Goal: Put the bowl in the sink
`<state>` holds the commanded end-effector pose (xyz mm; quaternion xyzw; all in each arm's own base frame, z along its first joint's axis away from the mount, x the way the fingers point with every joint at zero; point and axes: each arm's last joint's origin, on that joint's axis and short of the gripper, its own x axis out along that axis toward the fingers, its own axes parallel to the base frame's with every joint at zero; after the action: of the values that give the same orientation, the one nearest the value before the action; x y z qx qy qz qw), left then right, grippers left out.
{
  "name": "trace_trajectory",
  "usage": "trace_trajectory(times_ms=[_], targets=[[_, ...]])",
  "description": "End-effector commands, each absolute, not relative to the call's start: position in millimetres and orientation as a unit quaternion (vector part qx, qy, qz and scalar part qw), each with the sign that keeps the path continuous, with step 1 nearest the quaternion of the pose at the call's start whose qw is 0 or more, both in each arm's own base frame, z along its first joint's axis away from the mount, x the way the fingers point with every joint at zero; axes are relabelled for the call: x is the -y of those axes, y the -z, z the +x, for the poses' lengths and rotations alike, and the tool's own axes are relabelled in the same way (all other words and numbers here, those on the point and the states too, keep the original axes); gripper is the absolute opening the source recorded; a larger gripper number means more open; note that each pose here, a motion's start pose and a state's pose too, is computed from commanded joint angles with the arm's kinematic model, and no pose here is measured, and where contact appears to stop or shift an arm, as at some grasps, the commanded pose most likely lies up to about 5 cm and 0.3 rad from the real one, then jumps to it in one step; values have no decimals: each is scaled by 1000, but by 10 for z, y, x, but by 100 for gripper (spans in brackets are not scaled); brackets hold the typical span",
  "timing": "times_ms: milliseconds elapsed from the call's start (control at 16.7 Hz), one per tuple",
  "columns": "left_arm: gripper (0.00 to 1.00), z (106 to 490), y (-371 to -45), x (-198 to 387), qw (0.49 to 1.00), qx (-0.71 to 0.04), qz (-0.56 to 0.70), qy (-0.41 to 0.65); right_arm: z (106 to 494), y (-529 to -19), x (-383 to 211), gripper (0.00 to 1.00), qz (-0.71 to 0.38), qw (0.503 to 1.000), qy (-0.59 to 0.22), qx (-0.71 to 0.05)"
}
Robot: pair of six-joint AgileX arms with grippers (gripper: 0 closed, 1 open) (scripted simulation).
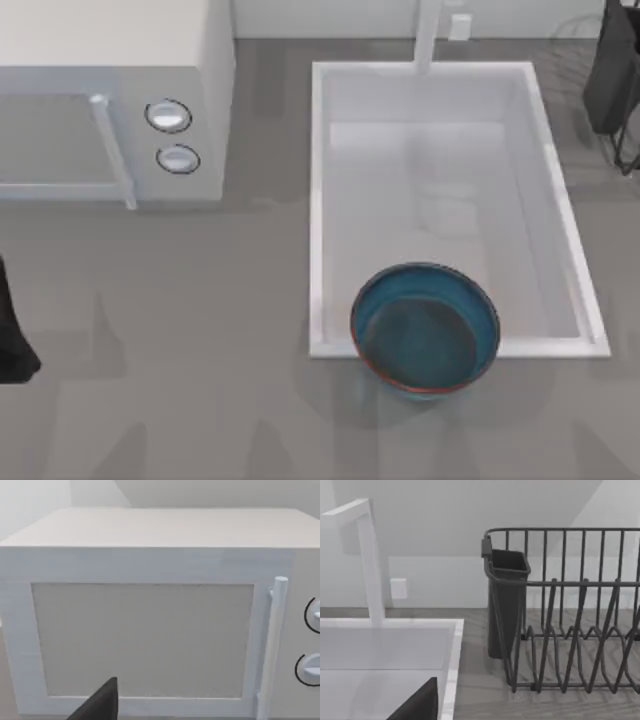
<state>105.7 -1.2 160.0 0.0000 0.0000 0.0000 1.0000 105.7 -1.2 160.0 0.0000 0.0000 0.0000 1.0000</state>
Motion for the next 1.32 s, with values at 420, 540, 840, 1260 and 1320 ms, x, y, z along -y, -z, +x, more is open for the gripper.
trace_trajectory(times_ms=[420,540,840,1260,1320], targets=[[100,1057,-1600,12,1000,0,0,0,1080,-1882,-57,100,28,997,-30,-68],[100,1057,-1600,12,1000,0,0,0,1144,-2100,-114,100,45,990,-47,-126],[100,1057,-1600,12,1000,0,0,0,1642,-2539,-400,100,73,933,-71,-346],[100,1057,-1600,12,1000,0,0,0,2515,-2560,-1152,100,45,791,-40,-609],[100,1057,-1600,12,1000,0,0,0,2605,-2535,-1263,100,38,774,-32,-631]])
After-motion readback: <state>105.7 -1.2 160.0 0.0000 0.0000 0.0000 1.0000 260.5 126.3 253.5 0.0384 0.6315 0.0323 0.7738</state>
